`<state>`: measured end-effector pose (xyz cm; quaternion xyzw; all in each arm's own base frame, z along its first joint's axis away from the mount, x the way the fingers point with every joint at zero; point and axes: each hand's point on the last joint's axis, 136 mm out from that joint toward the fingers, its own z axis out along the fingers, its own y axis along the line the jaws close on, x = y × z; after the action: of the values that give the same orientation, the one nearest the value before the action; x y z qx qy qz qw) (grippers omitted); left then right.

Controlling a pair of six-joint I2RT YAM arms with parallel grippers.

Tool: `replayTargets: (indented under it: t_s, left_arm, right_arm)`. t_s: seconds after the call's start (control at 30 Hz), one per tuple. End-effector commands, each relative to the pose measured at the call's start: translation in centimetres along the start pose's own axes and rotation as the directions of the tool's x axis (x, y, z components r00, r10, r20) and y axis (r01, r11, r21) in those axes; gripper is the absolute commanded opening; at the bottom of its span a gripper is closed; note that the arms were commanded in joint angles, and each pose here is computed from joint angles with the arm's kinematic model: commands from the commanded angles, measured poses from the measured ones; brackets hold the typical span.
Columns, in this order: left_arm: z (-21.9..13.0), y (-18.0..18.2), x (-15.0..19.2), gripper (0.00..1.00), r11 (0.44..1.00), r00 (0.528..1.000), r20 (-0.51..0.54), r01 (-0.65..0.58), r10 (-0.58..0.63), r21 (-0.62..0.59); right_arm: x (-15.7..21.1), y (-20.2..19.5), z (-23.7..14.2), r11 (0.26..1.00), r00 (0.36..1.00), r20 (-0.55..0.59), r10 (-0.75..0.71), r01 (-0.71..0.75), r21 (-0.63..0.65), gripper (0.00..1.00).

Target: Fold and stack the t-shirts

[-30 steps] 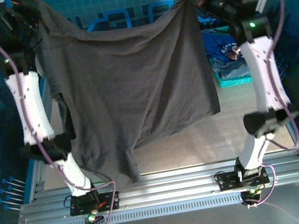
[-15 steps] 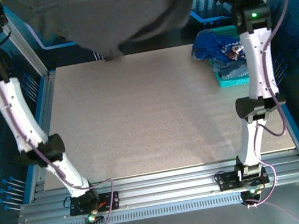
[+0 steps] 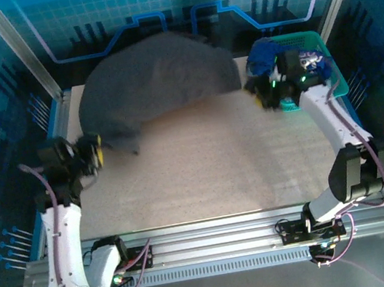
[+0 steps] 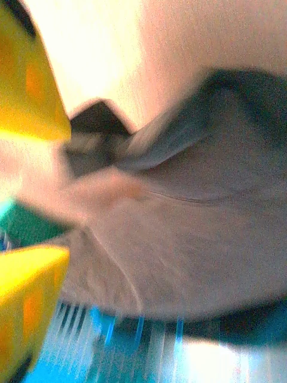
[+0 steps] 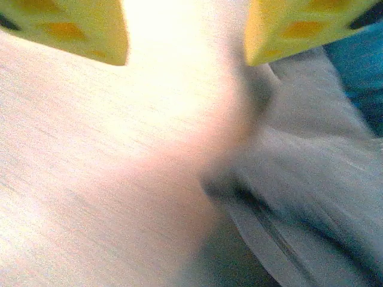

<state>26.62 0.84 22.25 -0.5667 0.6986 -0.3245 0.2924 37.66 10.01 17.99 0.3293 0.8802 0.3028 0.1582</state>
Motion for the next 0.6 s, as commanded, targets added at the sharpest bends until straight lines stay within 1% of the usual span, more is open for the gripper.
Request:
replayTargets:
  t_s: [0.0,0.07,0.13,0.2,0.27,0.3,0.37,0.43,0.57]
  left_arm:
    - [-2.4,4.7,1.6,0.65,0.995,1.0,0.009,-0.002,0.003,-0.099]
    - [-2.0,6.9,2.4,0.66,0.983,0.999,-0.029,0.024,-0.03,-0.184]
    - [-1.3,8.1,2.6,0.64,0.967,0.998,-0.053,0.016,-0.03,-0.254]
    - [0.4,7.3,2.4,0.6,0.97,0.997,-0.082,-0.009,-0.011,-0.242]
    - [2.0,6.6,1.7,0.56,0.967,0.996,-0.092,-0.027,0.004,-0.255]
    - [2.8,6.3,1.1,0.53,0.958,0.996,-0.091,-0.047,0.022,-0.283]
    - [4.5,5.4,-0.1,0.48,0.948,0.995,-0.082,-0.079,0.057,-0.307]
    - [6.1,5.0,-1.1,0.44,0.936,0.995,-0.066,-0.086,0.068,-0.341]
    - [9.7,4.5,-3.6,0.43,0.905,0.992,-0.059,-0.124,0.11,-0.408]
  right_arm:
    - [2.9,-5.9,-1.6,0.985,0.999,0.037,-0.033,0.027,0.171,0.64]
    - [3.6,-7.0,-1.7,0.977,0.997,0.03,-0.077,0.069,0.204,0.64]
    - [4.1,-7.1,-1.7,0.966,0.993,0.012,-0.119,0.113,0.231,0.63]
    - [4.5,-6.2,-1.5,0.957,0.985,0.0,-0.174,0.169,0.234,0.59]
    - [4.9,-4.4,-0.4,0.946,0.969,-0.015,-0.245,0.243,0.216,0.57]
    - [5.4,-3.2,0.6,0.938,0.958,-0.035,-0.284,0.285,0.198,0.55]
    - [6.6,-0.8,2.9,0.914,0.929,-0.083,-0.359,0.369,0.172,0.47]
    - [8.3,1.4,5.9,0.903,0.906,-0.145,-0.397,0.415,0.115,0.41]
    - [12.4,4.7,11.8,0.887,0.864,-0.237,-0.444,0.461,0.022,0.31]
